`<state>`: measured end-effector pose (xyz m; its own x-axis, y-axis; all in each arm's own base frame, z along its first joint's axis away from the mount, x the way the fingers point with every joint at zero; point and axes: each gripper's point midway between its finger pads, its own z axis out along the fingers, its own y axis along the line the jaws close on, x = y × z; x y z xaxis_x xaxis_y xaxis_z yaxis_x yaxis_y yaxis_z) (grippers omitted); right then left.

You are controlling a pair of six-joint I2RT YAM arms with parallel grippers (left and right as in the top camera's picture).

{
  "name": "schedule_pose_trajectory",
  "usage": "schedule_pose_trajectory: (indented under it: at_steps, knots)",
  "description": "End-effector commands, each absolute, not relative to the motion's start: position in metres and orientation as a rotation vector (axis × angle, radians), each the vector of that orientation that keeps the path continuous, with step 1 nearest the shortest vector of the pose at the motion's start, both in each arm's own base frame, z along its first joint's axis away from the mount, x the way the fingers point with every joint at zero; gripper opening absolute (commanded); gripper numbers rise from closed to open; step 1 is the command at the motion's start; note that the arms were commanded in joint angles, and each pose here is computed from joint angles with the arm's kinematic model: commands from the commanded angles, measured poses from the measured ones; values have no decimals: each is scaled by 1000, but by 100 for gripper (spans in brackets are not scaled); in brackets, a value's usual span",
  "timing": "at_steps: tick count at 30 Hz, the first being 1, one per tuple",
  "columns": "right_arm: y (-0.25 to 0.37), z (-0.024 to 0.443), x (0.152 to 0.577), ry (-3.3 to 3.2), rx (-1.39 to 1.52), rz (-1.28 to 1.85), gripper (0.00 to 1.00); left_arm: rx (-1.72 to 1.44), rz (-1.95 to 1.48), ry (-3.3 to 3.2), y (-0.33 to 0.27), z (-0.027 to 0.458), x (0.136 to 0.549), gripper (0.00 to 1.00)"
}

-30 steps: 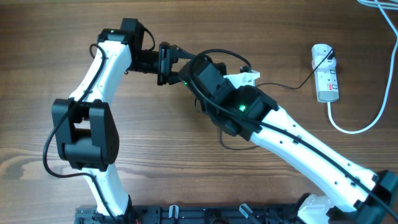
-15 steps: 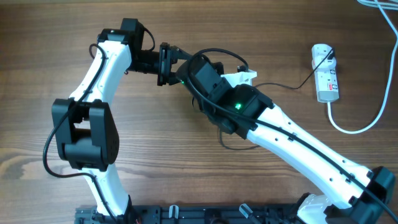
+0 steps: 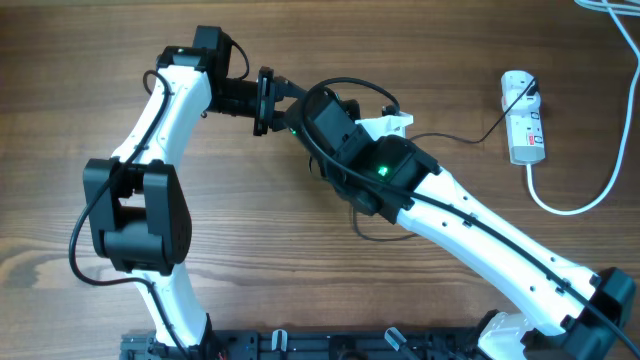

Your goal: Plug charger to phone and switch on socket

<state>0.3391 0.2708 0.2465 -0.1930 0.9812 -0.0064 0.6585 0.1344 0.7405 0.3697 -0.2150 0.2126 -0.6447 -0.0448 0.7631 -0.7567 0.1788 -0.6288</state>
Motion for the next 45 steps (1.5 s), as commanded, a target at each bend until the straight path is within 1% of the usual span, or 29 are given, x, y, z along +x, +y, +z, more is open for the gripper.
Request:
schedule_pose_trajectory:
  at_steps: [1, 2, 3, 5, 6, 7, 9, 12, 15, 19, 22, 26, 27, 30, 33, 34, 35, 37, 40, 41, 43, 45]
  knots:
    - [268, 255, 345, 1855, 1585, 857, 5, 732, 1537, -1874, -215, 226, 366, 29]
    - [268, 255, 345, 1856, 1585, 857, 9, 732, 1537, -1874, -215, 226, 366, 25]
    - [268, 255, 345, 1857, 1583, 856, 18, 732, 1537, -1874, -215, 226, 366, 17]
    - [268, 255, 345, 1867, 1565, 848, 38, 732, 1537, -1874, -215, 226, 366, 9]
    - [268, 255, 345, 1880, 1541, 838, 43, 732, 1537, -1874, -215, 226, 366, 4]
    - [267, 255, 345, 1894, 1511, 824, 51, 732, 1537, -1874, -215, 226, 366, 4]
    - [264, 256, 347, 1913, 1441, 784, 73, 732, 1537, -1874, -215, 226, 366, 4]
    - [257, 262, 348, 1915, 1377, 746, 85, 726, 1544, -1881, -215, 226, 367, 4]
    - [240, 271, 343, 1915, 1377, 718, 94, 697, 1573, -1907, -216, 227, 371, 4]
    - [203, 276, 336, 1940, 1355, 606, 99, 682, 1593, -1951, -214, 224, 377, 4]
    - [167, 275, 336, 2086, 1143, 412, 100, 796, 1489, -2115, -197, 196, 389, 4]
    - [150, 251, 339, 2428, 618, 219, 99, 944, 1347, -2294, -167, 166, 403, 4]
    - [149, 243, 339, 2488, 550, 218, 100, 970, 1322, -2319, -161, 161, 405, 4]
    - [146, 216, 336, 2602, 518, 229, 100, 1057, 1215, -2416, -141, 145, 411, 4]
    - [146, 177, 332, 2710, 532, 219, 100, 968, 1188, -2555, -131, 137, 414, 4]
    - [152, 165, 331, 2755, 465, 237, 97, 911, 1186, -2607, -129, 136, 414, 4]
    - [162, 155, 331, 2795, 375, 280, 91, 870, 1174, -2650, -127, 133, 414, 4]
    - [181, 134, 330, 2877, 286, 362, 75, 818, 1113, -2733, -120, 127, 414, 4]
    - [183, 110, 330, 2943, 327, 334, 75, 770, 1024, -2810, -111, 119, 411, 4]
    - [182, 102, 330, 2961, 362, 320, 73, 753, 1001, -2830, -109, 117, 411, 4]
    - [183, 86, 331, 2990, 413, 294, 60, 748, 915, -2881, -100, 110, 410, 4]
    - [182, 74, 333, 3004, 445, 266, 57, 766, 831, -2916, -91, 105, 410, 4]
